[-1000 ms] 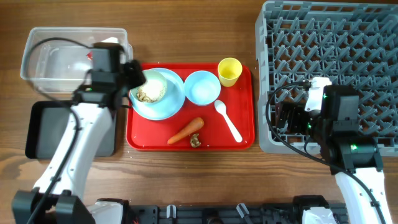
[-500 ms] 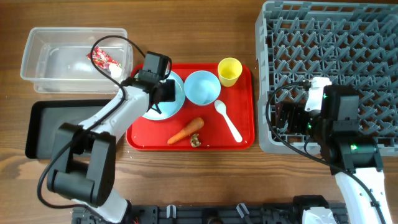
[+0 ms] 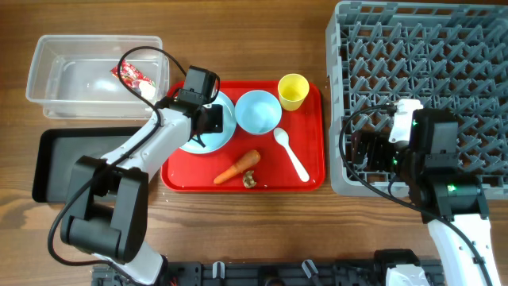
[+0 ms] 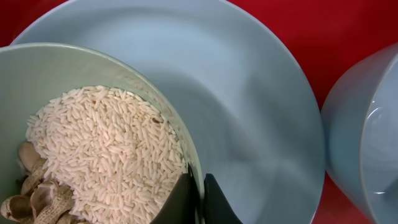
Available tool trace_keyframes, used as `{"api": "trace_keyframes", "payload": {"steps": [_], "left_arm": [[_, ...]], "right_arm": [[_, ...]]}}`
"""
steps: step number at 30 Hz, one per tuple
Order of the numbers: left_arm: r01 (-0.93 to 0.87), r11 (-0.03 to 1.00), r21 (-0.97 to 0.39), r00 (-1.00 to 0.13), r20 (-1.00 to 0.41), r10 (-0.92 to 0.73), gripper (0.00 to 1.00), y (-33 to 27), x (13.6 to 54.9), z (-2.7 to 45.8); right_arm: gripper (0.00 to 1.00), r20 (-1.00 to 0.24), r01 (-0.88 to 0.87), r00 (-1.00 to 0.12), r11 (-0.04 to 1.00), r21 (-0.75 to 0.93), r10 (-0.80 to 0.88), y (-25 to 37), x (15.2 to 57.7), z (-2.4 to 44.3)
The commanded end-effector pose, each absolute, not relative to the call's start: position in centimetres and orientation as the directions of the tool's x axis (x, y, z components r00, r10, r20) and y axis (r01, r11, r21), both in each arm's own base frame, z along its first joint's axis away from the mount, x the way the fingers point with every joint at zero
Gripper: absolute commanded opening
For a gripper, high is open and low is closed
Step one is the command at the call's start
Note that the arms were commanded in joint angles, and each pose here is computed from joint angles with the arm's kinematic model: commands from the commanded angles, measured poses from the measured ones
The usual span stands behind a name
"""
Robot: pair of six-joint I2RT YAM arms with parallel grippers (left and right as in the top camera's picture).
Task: Sort waste into correct bins and load items into the dishwasher rack
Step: 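Grasp the rim of the green rice bowl with the left gripper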
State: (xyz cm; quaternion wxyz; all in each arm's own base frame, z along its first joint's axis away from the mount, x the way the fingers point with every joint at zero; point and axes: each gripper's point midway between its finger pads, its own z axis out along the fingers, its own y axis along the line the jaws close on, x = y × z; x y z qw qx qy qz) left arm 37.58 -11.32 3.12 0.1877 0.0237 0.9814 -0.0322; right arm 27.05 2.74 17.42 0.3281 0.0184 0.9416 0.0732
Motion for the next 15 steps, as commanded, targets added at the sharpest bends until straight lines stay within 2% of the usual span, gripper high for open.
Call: {"api": "trace_keyframes", "payload": {"steps": [1,15], "left_arm": [[0.053,0.997,-0.064,-0.948,-0.317,0.030,0.04,-11.3,36.2,2.4],[0.058,0.995,-0.084,-0.921,-0.388,0.021,0.04,-10.7,34.5,8.6]], "right_arm": [[1.00,-0.630,-0.026,-0.772,0.987,0.158,0.081,3.0,27.3,18.4],[1.00,-0.630,-0.026,-0.772,0.987,0.158,0.080,3.0,27.3,18.4]]}}
